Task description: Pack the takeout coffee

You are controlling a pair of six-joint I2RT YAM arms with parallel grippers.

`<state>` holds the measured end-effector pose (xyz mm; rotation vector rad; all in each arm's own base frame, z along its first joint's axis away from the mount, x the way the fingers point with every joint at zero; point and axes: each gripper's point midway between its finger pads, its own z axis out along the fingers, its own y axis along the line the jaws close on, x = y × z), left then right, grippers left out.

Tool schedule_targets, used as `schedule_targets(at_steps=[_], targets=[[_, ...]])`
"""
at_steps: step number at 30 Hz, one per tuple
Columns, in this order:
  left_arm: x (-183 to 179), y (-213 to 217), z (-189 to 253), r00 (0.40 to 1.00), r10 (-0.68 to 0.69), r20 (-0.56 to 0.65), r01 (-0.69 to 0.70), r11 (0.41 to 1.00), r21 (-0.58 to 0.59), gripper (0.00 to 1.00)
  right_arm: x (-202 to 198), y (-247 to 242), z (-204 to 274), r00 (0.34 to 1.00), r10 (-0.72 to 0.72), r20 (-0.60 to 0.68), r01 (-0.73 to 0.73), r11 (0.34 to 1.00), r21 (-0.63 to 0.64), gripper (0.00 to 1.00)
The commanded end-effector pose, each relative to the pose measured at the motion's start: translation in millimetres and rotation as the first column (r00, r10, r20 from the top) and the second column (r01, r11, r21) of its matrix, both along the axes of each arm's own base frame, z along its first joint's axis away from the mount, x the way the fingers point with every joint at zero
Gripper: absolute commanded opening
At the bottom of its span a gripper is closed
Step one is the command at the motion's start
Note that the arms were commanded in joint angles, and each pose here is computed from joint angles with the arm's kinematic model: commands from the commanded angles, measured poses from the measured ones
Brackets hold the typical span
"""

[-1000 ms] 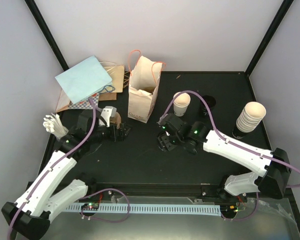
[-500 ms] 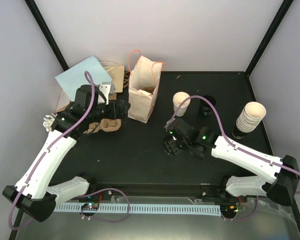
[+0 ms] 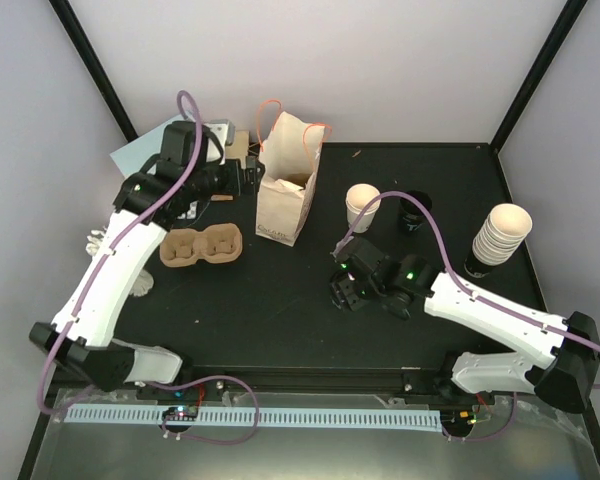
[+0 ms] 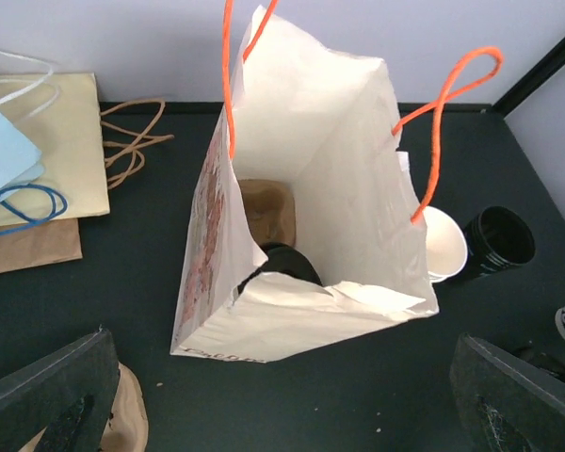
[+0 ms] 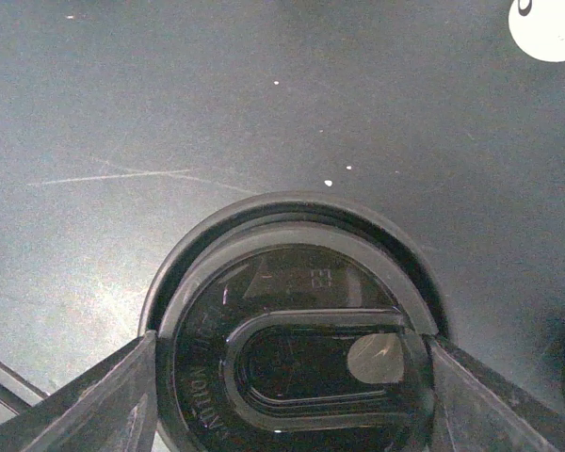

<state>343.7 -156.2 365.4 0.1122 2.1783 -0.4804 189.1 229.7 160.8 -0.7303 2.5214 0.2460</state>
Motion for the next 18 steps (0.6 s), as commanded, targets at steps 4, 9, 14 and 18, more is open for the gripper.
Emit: schedule_targets(at_steps=[4,9,14,18], targets=[[20.4,1.4,-1.4,0.998,0.021,-0.053,-0.017,0.997,0.078,0.99,10.8,-10.3,17.9,0.994,-0.084,0.066,0.082,0.996,0.036,0.72],[31.1,1.8,-2.8,0.998,0.036,-0.060,-0.030,0.994,0.108,0.99,11.3,-12.8,17.0,0.993,-0.098,0.071,0.096,0.995,0.040,0.72],[39.5,2.8,-7.6,0.996,0.051,-0.070,-0.041,0.990,0.138,0.99,12.5,-11.9,14.5,0.992,-0.106,0.071,0.103,0.994,0.043,0.71],[46.0,-3.3,-9.7,0.995,0.045,-0.092,-0.032,0.990,0.134,0.91,12.8,-8.7,12.0,0.993,-0.102,0.061,0.100,0.994,0.044,0.72]])
